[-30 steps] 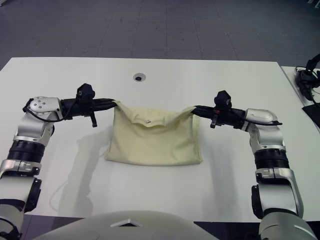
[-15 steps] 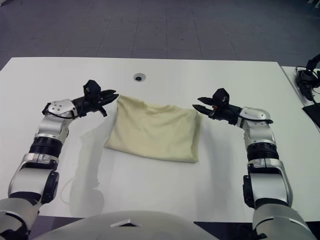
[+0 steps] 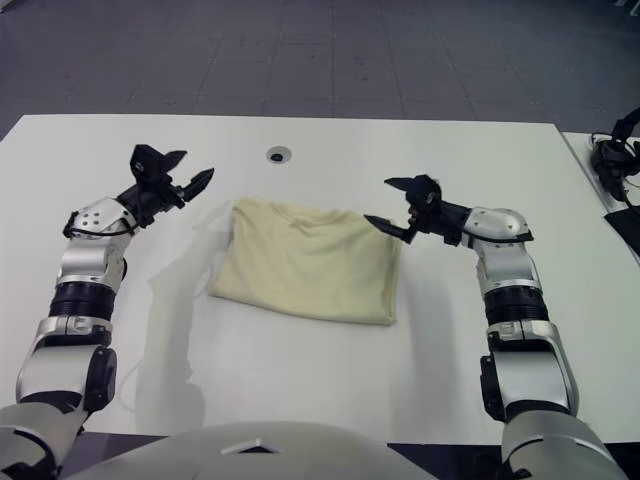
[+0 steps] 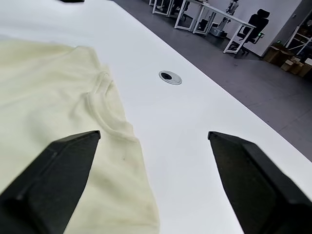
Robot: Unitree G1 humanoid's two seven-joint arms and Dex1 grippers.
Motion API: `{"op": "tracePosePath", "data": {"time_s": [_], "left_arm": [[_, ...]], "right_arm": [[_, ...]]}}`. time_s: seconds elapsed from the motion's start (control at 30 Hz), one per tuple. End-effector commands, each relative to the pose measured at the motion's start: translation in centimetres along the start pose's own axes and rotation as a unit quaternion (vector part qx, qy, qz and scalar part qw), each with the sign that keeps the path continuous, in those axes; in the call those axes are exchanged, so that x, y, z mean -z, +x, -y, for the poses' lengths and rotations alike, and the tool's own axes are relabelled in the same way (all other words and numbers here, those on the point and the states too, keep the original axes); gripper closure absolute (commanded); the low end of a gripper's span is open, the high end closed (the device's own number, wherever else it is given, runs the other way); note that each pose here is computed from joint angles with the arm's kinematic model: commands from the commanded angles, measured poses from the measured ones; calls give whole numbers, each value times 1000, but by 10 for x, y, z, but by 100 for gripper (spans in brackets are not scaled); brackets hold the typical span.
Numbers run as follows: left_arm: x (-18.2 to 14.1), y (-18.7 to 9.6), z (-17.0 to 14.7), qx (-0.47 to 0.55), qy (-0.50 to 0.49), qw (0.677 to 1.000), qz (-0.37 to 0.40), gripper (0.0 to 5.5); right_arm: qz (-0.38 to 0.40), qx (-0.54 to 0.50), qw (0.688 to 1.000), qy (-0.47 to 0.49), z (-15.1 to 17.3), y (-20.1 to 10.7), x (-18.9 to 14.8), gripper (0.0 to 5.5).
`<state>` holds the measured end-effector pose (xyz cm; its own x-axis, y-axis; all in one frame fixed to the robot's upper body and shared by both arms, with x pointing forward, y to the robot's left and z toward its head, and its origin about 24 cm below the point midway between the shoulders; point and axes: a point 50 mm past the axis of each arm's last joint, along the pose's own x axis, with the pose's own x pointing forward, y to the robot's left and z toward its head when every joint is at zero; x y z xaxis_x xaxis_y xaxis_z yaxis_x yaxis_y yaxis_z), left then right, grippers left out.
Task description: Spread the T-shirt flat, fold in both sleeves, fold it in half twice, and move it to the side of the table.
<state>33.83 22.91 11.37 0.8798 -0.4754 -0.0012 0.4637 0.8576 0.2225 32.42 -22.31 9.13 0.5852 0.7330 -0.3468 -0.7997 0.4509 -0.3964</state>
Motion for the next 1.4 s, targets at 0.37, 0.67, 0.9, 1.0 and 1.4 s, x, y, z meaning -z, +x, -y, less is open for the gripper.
{"op": "tracePosePath", "data": {"time_s": [0.37,0.67,0.9,1.0,1.4], "left_arm": [[-35,-52,8,-33,35,997,56,11],[-48,-71,22,-37,52,996,65,11],[-56,-76,42,-3,60,994,95,11],[-58,-75,47,6,58,993,100,11],[-48,-73,55,29,50,995,84,11]], "right_arm": [[-223,-80,948,-211,-1,0,41,10],[-298,-239,884,-270,-24,-77,36,10],[-199,-327,890,-249,-77,-71,-16,10],[-170,-353,885,-253,-98,-62,-22,10],[-54,-321,910,-258,-132,-18,-30,10]]}}
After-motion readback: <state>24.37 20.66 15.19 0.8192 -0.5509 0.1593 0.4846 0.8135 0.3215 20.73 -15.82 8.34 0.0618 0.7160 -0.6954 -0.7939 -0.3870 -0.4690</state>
